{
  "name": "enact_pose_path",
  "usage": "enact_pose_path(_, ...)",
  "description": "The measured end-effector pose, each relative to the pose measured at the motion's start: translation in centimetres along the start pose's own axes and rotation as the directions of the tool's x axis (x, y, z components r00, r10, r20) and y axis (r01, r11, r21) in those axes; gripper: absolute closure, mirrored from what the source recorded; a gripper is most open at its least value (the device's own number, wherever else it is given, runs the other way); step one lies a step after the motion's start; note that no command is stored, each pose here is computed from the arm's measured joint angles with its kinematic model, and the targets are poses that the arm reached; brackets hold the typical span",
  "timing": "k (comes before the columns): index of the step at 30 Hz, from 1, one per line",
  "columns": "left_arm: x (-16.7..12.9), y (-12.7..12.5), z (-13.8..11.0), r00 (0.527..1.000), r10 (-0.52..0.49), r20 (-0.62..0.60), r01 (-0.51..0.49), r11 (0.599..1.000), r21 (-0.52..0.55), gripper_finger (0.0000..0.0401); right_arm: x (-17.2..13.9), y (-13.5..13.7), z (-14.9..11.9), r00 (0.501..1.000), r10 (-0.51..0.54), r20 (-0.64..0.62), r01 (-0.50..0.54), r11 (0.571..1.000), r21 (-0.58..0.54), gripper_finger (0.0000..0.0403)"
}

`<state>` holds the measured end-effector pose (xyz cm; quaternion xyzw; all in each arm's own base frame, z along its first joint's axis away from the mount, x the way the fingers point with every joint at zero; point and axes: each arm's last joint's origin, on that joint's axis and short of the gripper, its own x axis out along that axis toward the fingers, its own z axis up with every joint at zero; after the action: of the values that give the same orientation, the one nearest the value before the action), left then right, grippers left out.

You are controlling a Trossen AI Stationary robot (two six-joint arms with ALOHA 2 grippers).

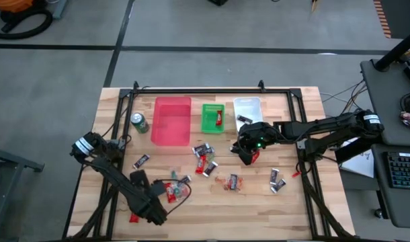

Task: Sort candy
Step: Put the red chocolate into the green bin

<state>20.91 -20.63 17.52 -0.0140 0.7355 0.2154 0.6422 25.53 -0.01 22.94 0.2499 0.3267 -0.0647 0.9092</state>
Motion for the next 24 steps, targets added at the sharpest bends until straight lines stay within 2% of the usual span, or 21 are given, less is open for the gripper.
enact_pose_path(4,0.0,-0.1,-0.3,0.999,0.019,0.048,-0.028,0.977,0.213,0.0224,0.0,0.0,0.0,1.000,0.000,0.000,0.000,1.000,0.008,0.0248)
enact_pose_path(8,-0.4,0.0,-0.7,0.996,0.014,0.083,-0.040,0.948,0.315,0.0235,0.0,0.0,0.0,1.000,0.000,0.000,0.000,1.000,0.009,0.0248)
enact_pose_path(14,-0.2,1.2,-1.6,0.995,-0.004,0.097,-0.029,0.940,0.339,0.0243,0.0,0.0,0.0,1.000,0.000,0.001,0.000,1.000,0.003,0.0248)
enact_pose_path(24,1.3,4.0,-3.4,0.980,-0.152,0.132,0.099,0.935,0.342,0.0243,0.0,0.0,0.0,1.000,-0.001,0.001,0.001,1.000,-0.001,0.0248)
